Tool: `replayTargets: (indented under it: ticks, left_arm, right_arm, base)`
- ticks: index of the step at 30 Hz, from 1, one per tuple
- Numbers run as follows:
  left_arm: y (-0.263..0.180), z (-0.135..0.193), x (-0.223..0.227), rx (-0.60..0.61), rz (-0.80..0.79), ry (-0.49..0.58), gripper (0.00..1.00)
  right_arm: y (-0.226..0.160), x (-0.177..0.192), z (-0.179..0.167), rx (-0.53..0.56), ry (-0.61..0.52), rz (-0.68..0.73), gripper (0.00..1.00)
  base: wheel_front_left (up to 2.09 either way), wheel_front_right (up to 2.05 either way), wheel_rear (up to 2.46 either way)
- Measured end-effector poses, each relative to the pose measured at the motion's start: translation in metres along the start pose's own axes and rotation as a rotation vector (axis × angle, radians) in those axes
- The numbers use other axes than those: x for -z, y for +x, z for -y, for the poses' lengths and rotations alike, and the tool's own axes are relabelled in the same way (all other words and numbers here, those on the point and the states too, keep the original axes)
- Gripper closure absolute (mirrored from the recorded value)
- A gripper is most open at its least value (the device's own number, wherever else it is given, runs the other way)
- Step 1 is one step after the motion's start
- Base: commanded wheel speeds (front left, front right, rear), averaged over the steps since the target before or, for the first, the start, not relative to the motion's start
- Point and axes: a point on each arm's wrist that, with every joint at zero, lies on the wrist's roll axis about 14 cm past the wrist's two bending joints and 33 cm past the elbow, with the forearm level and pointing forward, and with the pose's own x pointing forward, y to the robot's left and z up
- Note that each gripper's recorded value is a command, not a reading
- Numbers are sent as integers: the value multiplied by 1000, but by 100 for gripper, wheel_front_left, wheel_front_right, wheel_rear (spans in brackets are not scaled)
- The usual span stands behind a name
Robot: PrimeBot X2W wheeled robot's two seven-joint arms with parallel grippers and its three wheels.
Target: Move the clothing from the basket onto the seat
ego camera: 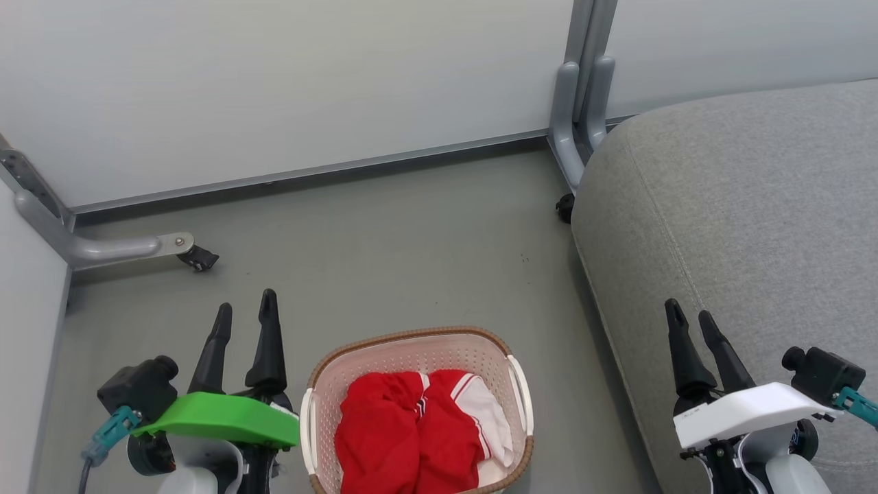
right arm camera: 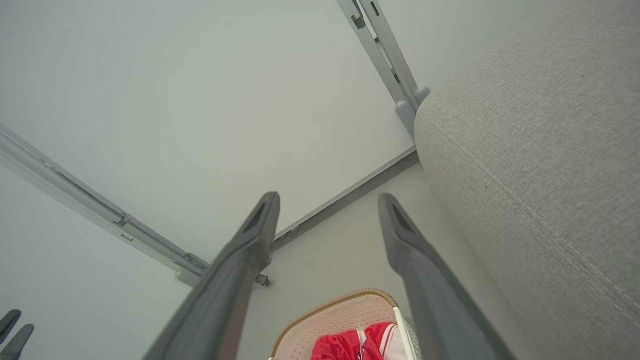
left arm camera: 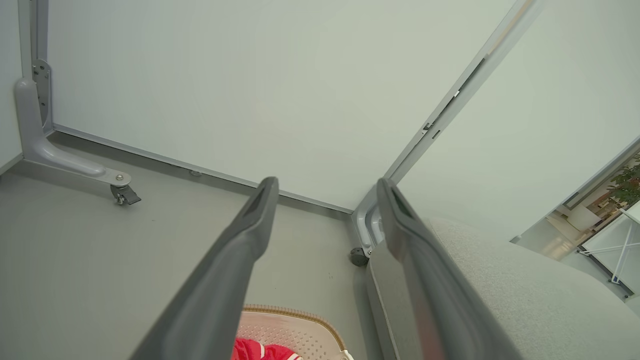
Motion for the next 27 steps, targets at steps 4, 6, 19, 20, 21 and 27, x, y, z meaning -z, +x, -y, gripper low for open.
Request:
replayTargets:
  ticks: [4, 6, 19, 20, 21, 27]
  left_arm:
    - [-2, 1, 1, 5, 0, 43, 0]
    - [-3, 3, 2, 11, 1, 68, 0]
    - [-4, 10, 6, 44, 7, 198, 0]
    - [-4, 11, 6, 46, 7, 207, 0]
    - [-4, 11, 6, 48, 7, 214, 0]
    - [-4, 15, 8, 66, 11, 268, 0]
  right_arm:
    - [0, 2, -3, -13, -46, -5, 0]
    - [0, 3, -5, -21, -71, -4, 0]
    - [1, 9, -11, -54, -203, -11, 0]
    - [1, 9, -11, -57, -212, -11, 0]
    - [1, 9, -12, -59, -220, -10, 0]
    - [1, 10, -15, -78, -275, -6, 0]
  base:
    - [0, 0, 0]
    - [0, 0, 0]
    - [0, 0, 0]
    - [0, 0, 0]
    - [0, 0, 0]
    - [0, 0, 0]
